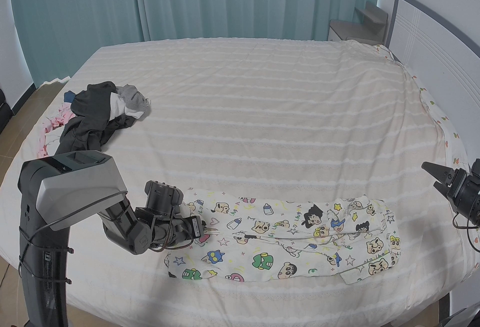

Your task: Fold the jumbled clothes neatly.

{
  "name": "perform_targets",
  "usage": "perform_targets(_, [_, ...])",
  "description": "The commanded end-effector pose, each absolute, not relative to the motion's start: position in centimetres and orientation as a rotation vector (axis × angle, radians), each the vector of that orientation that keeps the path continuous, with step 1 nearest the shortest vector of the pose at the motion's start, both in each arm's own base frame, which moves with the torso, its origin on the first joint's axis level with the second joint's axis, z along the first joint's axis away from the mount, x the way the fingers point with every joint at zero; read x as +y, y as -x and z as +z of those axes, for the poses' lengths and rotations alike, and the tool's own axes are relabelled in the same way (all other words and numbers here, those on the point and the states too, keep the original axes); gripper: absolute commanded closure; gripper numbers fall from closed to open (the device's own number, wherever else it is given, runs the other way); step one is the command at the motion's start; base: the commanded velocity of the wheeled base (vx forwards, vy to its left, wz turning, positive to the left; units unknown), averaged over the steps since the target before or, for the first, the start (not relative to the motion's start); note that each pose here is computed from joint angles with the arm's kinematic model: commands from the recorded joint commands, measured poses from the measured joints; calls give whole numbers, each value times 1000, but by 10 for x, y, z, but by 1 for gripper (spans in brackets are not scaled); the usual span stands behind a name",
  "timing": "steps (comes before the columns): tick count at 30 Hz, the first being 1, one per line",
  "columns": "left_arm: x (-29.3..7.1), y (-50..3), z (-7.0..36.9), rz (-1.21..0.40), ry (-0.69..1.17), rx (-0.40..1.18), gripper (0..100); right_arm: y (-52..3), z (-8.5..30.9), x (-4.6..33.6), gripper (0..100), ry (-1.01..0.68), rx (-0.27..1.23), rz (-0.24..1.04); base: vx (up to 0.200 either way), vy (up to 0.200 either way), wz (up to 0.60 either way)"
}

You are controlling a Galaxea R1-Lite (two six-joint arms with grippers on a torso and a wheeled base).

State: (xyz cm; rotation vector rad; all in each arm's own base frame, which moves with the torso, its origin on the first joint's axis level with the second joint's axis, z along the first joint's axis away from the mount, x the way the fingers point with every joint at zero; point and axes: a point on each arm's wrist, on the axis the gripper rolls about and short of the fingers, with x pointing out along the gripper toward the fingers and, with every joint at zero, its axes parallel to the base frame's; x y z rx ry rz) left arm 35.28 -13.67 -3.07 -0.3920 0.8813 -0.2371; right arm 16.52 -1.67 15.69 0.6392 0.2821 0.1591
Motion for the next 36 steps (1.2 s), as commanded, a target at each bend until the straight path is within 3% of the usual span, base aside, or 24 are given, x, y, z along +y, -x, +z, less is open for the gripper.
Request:
perform_targets(1, [-134, -352, -32, -222, 389, 882, 100, -166, 156, -17, 0, -641, 289, 158, 0, 0, 0])
perform_targets(13, [-114, -334, -7, -191, 422, 870, 100, -167, 152, -17, 0, -644, 306, 154, 0, 0, 0])
perform_targets(26, [-72, -320, -13, -92, 480, 844, 100, -167, 153, -17, 0, -645, 304, 155, 0, 0, 0])
perform_targets(33, [-52, -313, 0, -62, 623, 797, 100, -167, 152, -17, 0, -644, 305, 155, 0, 0, 0])
perform_targets(36, [-27, -307, 13, -61, 687, 763, 100, -167, 152, -17, 0, -644, 306, 154, 0, 0, 0])
